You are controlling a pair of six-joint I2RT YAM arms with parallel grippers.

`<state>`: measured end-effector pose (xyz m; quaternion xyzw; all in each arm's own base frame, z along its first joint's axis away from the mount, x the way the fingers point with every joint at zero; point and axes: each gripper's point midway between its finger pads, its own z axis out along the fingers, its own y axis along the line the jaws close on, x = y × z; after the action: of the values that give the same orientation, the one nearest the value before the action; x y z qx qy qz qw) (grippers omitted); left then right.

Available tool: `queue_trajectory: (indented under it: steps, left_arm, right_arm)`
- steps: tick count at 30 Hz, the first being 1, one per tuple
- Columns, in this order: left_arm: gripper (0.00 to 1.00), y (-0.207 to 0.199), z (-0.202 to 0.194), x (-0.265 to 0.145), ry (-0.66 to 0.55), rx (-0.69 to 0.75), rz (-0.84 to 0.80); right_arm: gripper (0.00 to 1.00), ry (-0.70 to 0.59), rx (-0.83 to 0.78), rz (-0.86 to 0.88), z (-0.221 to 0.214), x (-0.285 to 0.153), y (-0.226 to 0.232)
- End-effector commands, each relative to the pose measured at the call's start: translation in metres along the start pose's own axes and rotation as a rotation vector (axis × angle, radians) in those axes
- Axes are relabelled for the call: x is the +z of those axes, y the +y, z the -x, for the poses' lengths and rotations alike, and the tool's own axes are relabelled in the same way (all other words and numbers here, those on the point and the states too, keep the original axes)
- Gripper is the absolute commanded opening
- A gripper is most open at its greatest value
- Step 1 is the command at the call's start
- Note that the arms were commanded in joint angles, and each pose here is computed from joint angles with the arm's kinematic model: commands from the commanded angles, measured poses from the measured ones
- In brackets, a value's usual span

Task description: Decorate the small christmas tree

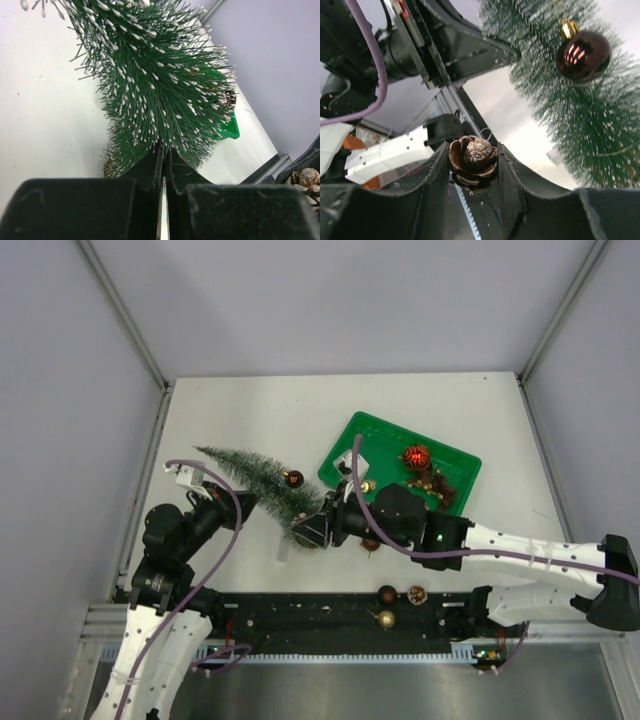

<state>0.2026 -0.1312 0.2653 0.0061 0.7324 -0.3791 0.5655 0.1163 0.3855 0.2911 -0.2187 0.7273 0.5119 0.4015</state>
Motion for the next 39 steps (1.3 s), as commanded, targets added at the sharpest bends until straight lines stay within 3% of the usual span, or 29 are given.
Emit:
queue_trajectory:
  steps: [1, 20, 39]
  left_arm:
    - [0.00, -0.007, 0.006, -0.007, -0.040, -0.002, -0.020]
    - [0.00, -0.016, 0.007, -0.012, -0.044, 0.027, -0.064]
    - [0.00, -0.023, 0.006, -0.016, -0.044, 0.041, -0.096]
  right_arm:
    - [0.22, -0.181, -0.036, 0.051, 0.043, 0.012, 0.022]
    - [0.16, -0.230, -0.154, -0.181, 0.023, 0.043, -0.032]
    - [0.14, -0.188, -0.119, -0.244, -0.013, 0.042, -0.058]
